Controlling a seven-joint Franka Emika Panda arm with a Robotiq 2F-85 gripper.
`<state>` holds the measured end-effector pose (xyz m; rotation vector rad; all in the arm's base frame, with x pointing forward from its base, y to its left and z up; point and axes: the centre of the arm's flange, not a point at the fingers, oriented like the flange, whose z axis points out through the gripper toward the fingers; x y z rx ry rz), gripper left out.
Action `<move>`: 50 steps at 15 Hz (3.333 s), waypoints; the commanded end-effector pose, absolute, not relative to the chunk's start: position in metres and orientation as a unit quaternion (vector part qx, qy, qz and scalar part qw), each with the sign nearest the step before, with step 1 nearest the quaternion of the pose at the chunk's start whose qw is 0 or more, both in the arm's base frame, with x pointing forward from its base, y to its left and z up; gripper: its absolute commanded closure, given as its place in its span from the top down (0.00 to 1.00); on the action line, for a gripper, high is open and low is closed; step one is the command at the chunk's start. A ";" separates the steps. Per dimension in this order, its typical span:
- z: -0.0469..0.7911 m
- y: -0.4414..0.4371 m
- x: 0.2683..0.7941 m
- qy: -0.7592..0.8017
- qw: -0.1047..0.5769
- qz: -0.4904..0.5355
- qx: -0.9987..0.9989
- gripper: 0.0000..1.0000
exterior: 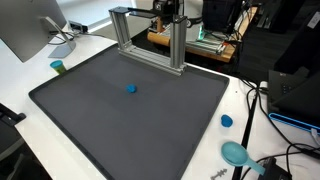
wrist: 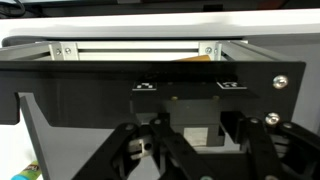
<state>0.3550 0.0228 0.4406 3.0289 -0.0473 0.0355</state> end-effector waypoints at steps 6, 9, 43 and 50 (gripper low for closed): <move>0.451 0.033 0.367 -0.013 0.043 -0.018 0.999 0.22; 0.454 0.030 0.370 -0.021 0.033 -0.011 0.999 0.22; 0.513 0.005 0.521 -0.046 0.044 0.075 0.995 0.47; 0.488 -0.017 0.523 -0.127 0.001 0.069 0.990 0.22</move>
